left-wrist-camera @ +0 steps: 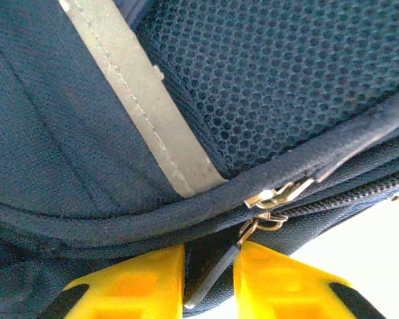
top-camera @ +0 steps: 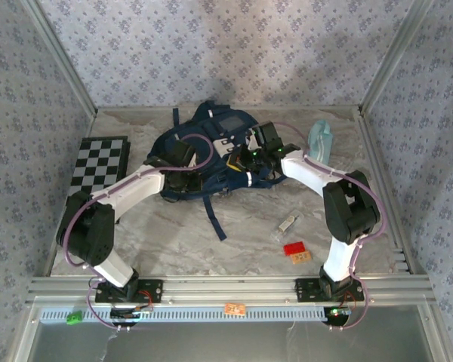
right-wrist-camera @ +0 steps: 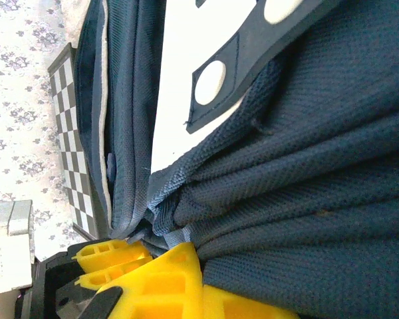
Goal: Pack books, pencil case, and school supplies into a backpack
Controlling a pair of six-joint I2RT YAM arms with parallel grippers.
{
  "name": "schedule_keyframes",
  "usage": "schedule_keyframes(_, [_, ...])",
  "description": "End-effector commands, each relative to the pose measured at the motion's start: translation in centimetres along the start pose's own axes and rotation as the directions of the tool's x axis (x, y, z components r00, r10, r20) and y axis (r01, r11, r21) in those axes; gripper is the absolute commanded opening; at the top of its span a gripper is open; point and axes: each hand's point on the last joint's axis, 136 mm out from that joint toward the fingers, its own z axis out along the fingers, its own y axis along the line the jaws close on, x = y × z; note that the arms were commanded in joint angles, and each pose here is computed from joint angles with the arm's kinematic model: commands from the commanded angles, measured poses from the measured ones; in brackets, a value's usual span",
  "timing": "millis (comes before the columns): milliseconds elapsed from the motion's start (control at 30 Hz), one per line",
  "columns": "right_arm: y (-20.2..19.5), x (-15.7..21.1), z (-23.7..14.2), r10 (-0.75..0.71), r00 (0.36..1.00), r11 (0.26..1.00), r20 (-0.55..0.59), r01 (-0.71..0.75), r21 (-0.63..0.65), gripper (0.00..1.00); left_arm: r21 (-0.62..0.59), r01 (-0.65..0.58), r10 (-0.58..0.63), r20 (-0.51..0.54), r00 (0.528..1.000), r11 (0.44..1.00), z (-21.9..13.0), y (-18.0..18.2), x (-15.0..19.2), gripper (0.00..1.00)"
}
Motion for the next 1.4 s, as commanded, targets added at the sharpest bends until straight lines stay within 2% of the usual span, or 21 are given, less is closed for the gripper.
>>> schedule_keyframes(0, [1.8, -4.3, -1.5, -0.071, 0.986, 0.997, 0.152, 0.073, -0.008, 0.0, -0.186, -0.014, -0.009, -0.118, 0.993, 0.983, 0.8, 4.4, 2.7, 0.2])
schedule_keyframes(167, [1.6, -4.3, -1.6, -0.087, 0.985, 0.996, 0.148, 0.087, 0.009, 0.0, -0.168, -0.037, 0.02, -0.1, 0.995, 0.985, 0.2, 4.0, 2.0, 0.07])
schedule_keyframes(267, [1.3, -4.5, -1.9, -0.097, 0.984, 0.995, 0.15, 0.095, 0.022, 0.0, -0.265, -0.026, 0.003, -0.085, 0.996, 0.964, -0.9, 5.8, 1.7, 0.0])
schedule_keyframes(400, [0.9, -4.7, -2.3, -0.101, 0.983, 0.995, 0.153, 0.098, 0.028, 0.0, -0.279, -0.01, -0.012, -0.079, 0.997, 0.96, -1.7, 6.6, 1.9, 0.0])
schedule_keyframes(567, [-0.2, -5.6, -3.4, -0.082, 0.98, 0.996, 0.179, 0.076, 0.043, 0.0, -0.314, 0.01, -0.044, -0.102, 0.994, 0.949, -2.5, 7.8, 3.6, 0.0])
schedule_keyframes(700, [-0.1, -6.4, -3.2, -0.114, 0.979, 0.993, 0.167, 0.107, 0.052, 0.0, -0.292, 0.007, -0.046, -0.126, 0.991, 0.956, -2.6, 7.3, 4.8, 0.0])
schedule_keyframes(900, [-1.0, -8.2, -2.9, -0.121, 0.978, 0.992, 0.167, 0.111, 0.064, 0.0, -0.207, -0.024, 0.001, -0.111, 0.994, 0.978, -3.2, 3.5, 5.0, 0.0])
schedule_keyframes(1067, [0.0, -9.5, -1.5, -0.155, 0.981, 0.987, 0.118, 0.149, 0.051, 0.0, -0.062, 0.031, -0.035, -0.066, 0.997, 0.998, -2.5, -1.5, 3.4, 0.0])
schedule_keyframes(1100, [0.1, -9.6, -1.1, -0.155, 0.982, 0.987, 0.106, 0.151, 0.052, 0.03, -0.056, 0.043, -0.047, -0.056, 0.997, 0.997, -2.4, -2.1, 2.9, 0.0])
schedule_keyframes(1167, [-0.2, -9.2, -0.8, -0.151, 0.985, 0.987, 0.08, 0.146, 0.065, 0.19, -0.06, 0.063, -0.066, -0.037, 0.997, 0.996, -2.3, -2.6, 2.2, 0.0])
schedule_keyframes(1300, [0.6, -6.7, -1.7, -0.103, 0.992, 0.995, 0.074, 0.102, 0.023, 0.36, -0.145, 0.068, -0.073, -0.026, 0.997, 0.987, -2.2, -1.1, 1.9, 0.0])
schedule_keyframes(1367, [1.2, -4.6, -1.8, -0.056, 0.997, 0.998, 0.059, 0.057, -0.004, 0.42, -0.15, 0.059, -0.065, -0.035, 0.997, 0.987, -2.1, -0.6, 2.0, 0.0])
